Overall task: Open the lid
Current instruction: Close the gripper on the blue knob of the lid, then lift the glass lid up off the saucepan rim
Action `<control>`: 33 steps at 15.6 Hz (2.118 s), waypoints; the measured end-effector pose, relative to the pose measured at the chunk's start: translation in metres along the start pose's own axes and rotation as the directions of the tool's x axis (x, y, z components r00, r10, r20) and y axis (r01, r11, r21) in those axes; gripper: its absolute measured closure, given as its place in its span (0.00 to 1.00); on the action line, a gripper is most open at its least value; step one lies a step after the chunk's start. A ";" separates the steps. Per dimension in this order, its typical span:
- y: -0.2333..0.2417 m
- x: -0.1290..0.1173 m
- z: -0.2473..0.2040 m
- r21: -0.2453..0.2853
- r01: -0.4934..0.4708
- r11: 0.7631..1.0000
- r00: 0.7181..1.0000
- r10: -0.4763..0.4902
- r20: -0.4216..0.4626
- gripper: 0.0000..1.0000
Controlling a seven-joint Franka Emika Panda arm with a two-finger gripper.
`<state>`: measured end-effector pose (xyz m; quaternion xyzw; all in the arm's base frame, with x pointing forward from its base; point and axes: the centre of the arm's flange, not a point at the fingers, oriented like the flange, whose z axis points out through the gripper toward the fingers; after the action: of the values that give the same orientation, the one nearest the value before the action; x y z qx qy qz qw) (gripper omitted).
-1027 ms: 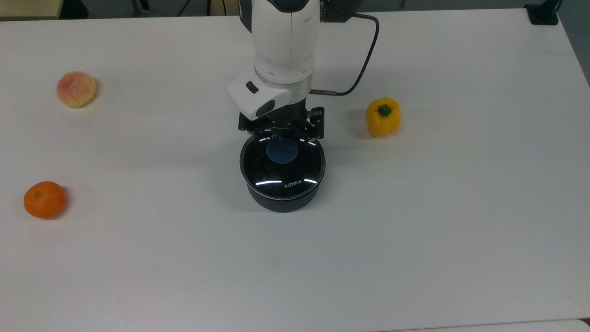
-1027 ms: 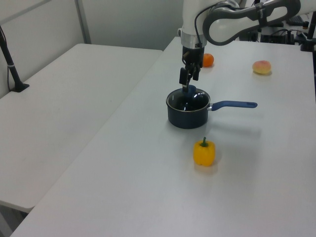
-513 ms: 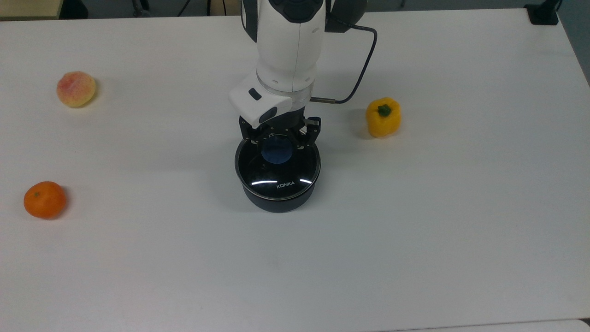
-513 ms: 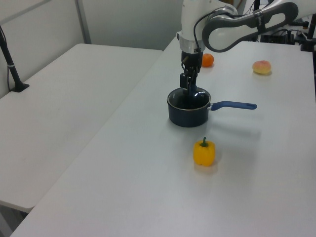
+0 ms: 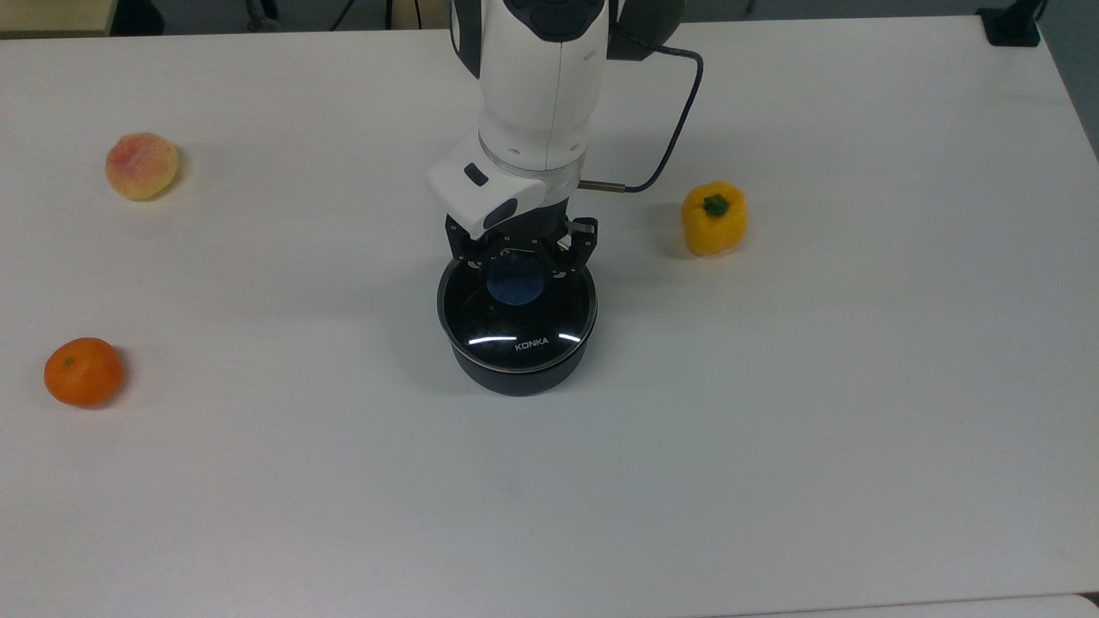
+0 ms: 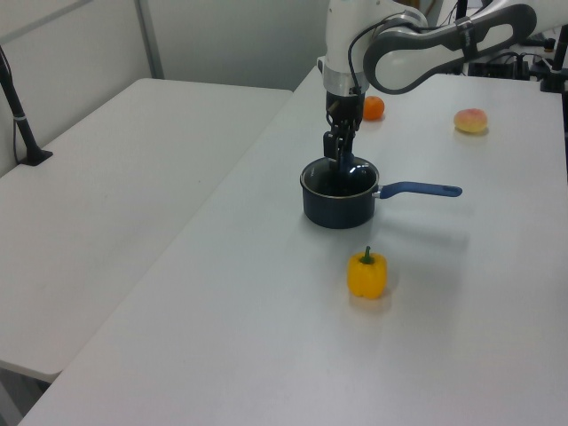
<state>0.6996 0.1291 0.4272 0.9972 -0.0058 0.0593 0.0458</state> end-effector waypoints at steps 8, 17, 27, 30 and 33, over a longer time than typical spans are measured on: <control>0.004 -0.001 -0.031 0.007 -0.001 1.000 0.999 0.002 -0.043 0.34; 0.030 -0.019 -0.090 -0.002 0.065 0.998 0.995 -0.065 -0.073 0.34; 0.097 -0.108 -0.138 0.014 0.275 0.961 0.957 -0.275 0.094 0.34; 0.114 -0.140 -0.133 0.030 0.297 0.954 0.942 -0.298 0.157 0.34; 0.131 -0.163 -0.118 0.046 0.293 0.955 0.933 -0.296 0.204 0.34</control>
<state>0.5215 0.0107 0.5367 0.9878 0.1392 -0.0531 0.0457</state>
